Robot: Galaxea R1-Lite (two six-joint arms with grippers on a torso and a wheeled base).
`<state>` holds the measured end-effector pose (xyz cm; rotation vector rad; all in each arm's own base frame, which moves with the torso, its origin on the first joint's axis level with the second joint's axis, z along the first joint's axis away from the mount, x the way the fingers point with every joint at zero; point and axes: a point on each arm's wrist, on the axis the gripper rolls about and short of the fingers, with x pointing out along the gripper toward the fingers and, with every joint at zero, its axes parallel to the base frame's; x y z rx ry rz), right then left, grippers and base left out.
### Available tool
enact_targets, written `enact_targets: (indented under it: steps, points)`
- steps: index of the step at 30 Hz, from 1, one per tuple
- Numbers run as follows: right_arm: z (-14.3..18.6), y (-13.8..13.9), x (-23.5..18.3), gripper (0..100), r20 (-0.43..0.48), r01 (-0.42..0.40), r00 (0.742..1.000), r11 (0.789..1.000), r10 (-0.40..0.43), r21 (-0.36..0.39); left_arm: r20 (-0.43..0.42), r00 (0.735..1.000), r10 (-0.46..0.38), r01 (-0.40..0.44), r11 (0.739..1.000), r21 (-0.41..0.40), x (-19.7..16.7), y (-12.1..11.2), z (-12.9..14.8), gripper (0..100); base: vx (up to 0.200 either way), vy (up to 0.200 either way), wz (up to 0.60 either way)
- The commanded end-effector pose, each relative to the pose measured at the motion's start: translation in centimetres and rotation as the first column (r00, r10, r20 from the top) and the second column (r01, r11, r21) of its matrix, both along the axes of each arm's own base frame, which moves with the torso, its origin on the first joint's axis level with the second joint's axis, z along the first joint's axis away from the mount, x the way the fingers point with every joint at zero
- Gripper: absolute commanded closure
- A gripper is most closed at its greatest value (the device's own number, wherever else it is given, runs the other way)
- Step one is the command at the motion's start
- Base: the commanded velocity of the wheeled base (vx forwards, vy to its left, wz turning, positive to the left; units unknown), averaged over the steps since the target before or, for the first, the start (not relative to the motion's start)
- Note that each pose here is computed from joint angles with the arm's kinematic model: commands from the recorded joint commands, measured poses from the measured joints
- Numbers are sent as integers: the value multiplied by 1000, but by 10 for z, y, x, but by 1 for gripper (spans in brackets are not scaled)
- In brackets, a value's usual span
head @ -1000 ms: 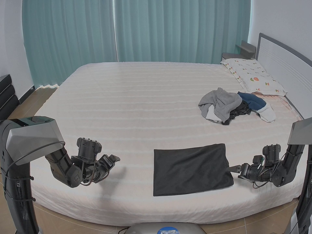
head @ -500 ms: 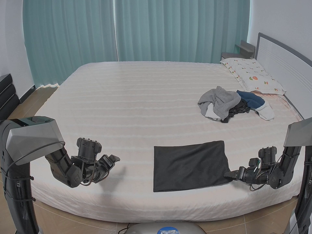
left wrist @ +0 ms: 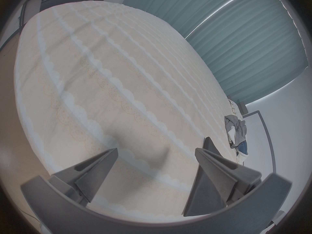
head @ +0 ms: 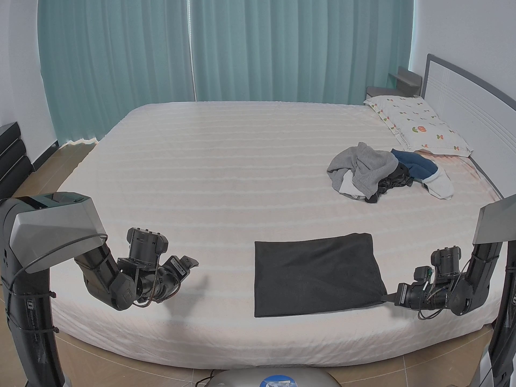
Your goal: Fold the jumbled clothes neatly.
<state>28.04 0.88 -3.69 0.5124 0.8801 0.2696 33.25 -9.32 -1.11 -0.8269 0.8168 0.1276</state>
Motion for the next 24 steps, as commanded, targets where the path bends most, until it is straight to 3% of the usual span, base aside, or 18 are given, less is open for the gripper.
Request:
enact_targets:
  steps: [1, 19, 20, 24]
  points:
    - [1, -4, -2, 100, 5, -2, 1000, 1000, 2, -15, -1, 1000, 0, 0, 1000, 0, 0, 0, 0, 0, 0, 0, 0]
    - [-3, -8, -2, 100, -15, 0, 1000, 997, -2, -73, -1, 1000, 0, 0, 1000, 0, 0, 0, 0, 0, 0, 0, 0]
    - [-3, -8, -2, 0, -12, 1, 1000, 997, -2, -73, 0, 1000, 0, 0, 1000, -1, 0, 0, 0, 0, 0, 0, 0]
    - [5, -8, 1, 0, 21, 6, 1000, 998, -5, -67, -3, 1000, 1, -1, 1000, -1, 0, 0, -1, 0, 0, 0, 0]
